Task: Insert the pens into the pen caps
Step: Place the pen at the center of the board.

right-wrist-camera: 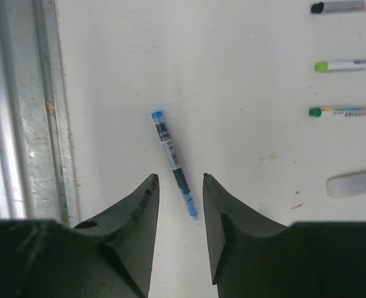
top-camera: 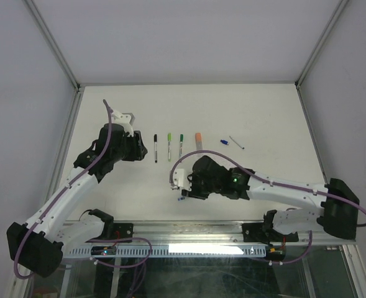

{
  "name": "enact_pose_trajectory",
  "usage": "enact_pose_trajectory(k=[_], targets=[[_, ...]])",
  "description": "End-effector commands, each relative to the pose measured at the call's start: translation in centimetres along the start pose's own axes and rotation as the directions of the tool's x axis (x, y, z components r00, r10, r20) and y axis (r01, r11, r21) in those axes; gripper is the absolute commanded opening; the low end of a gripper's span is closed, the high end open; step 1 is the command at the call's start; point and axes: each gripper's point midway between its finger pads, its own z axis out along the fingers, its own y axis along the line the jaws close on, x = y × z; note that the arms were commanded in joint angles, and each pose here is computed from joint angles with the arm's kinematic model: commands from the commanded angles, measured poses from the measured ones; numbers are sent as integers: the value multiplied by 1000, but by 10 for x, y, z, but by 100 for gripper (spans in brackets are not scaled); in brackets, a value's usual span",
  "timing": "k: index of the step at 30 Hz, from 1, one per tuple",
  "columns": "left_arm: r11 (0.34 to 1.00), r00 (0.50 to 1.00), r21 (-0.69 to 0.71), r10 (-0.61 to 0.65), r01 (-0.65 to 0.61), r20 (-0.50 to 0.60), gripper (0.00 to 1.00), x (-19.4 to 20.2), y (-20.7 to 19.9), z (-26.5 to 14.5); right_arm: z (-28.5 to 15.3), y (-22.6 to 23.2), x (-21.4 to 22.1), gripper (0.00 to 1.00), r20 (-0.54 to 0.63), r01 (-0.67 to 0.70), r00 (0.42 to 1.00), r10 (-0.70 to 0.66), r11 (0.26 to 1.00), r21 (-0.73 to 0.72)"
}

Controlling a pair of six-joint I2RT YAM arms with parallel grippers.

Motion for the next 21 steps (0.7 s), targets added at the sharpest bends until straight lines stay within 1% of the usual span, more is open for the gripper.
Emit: enact_pose_trajectory(k=[1,2,3,4,6,7,8,10,12,13,14,15,16,18,21], targets=[[993,1000,115,20,-22,14,43,-10,-20,4,-21,-8,-41,38,322,-483,838,440,873,64],[991,1000,135,23,-22,-8,43,-6,-24,6,-25,-11,-42,38,373,-573,773,513,817,64],[988,999,153,27,-23,-27,42,-2,-28,8,-31,-14,-41,38,419,-674,686,595,737,57],[985,999,172,36,-28,-41,42,0,-33,9,-35,-19,-38,38,455,-761,594,663,646,52],[980,997,194,52,-39,-61,43,6,-46,10,-42,-24,-28,38,507,-903,382,773,430,26],[978,995,206,62,-45,-73,43,10,-56,11,-45,-27,-19,38,521,-943,299,800,331,34],[978,995,205,67,-50,-80,43,14,-64,12,-48,-30,-9,38,540,-976,202,817,213,42],[974,990,216,91,-66,-108,44,27,-83,15,-54,-32,16,38,572,-997,43,819,1,73],[968,982,232,131,-96,-137,45,44,-103,19,-61,-29,43,39,606,-980,-87,791,-178,91],[964,977,241,153,-114,-149,46,53,-112,20,-65,-27,55,39,629,-964,-145,764,-253,85],[958,971,254,177,-133,-159,47,62,-121,21,-69,-26,65,39,649,-948,-188,737,-310,76],[952,964,265,203,-153,-172,48,73,-128,23,-74,-24,75,39,673,-924,-255,695,-380,43],[942,958,286,229,-174,-170,49,80,-137,22,-78,-22,83,39,683,-905,-296,667,-424,22],[924,940,313,286,-220,-183,51,98,-147,24,-83,-17,94,39,692,-886,-339,637,-463,-8],[889,911,352,371,-292,-179,54,118,-159,28,-90,-11,101,40,685,-884,-367,629,-464,-48]])
